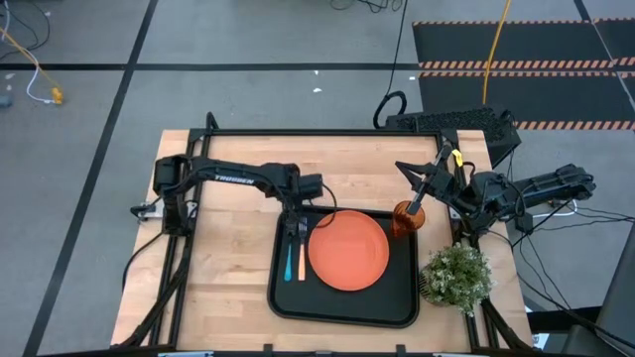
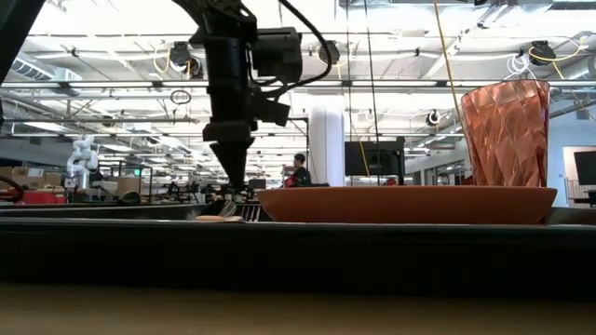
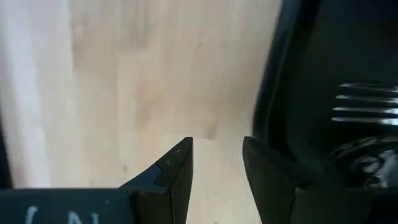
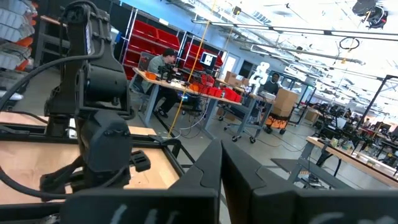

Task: Pick and place plate/cup/fork/spoon on tray
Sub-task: Adjust the black serving tray

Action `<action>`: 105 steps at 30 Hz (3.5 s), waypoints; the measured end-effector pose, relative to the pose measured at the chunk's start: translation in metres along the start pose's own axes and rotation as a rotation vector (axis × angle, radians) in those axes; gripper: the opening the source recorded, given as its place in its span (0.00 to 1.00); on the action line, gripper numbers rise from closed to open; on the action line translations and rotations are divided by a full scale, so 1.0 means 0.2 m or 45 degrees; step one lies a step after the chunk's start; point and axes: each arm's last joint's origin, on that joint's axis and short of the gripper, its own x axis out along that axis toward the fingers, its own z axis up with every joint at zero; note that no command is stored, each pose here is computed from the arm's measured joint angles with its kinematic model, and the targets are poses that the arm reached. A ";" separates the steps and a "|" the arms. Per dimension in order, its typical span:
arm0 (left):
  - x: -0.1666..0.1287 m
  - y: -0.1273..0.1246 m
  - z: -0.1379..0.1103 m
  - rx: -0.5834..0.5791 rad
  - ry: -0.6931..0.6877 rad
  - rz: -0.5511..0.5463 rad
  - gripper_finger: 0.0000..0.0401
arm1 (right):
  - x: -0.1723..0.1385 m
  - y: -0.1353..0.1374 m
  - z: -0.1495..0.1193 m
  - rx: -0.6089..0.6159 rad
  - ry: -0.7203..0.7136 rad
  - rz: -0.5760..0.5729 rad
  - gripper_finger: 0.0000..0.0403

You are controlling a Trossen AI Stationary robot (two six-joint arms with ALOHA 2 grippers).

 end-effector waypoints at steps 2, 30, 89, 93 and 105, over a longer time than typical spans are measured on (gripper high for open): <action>0.00 0.00 0.01 0.014 -0.022 -0.029 0.36 | 0.00 0.00 0.00 0.000 -0.001 0.000 0.00; 0.17 -0.03 -0.04 0.097 -0.105 -0.191 0.36 | 0.00 0.00 0.00 -0.008 0.008 0.000 0.00; 0.27 0.35 -0.15 -0.456 0.031 0.076 0.36 | 0.00 0.00 0.00 -0.006 0.008 -0.001 0.00; 0.25 0.33 -0.14 -0.431 0.013 0.078 0.36 | 0.00 0.00 0.00 -0.007 0.008 -0.001 0.00; -0.52 0.24 -0.15 -0.442 -0.770 0.169 0.36 | 0.00 0.01 -0.02 -0.035 0.038 0.012 0.00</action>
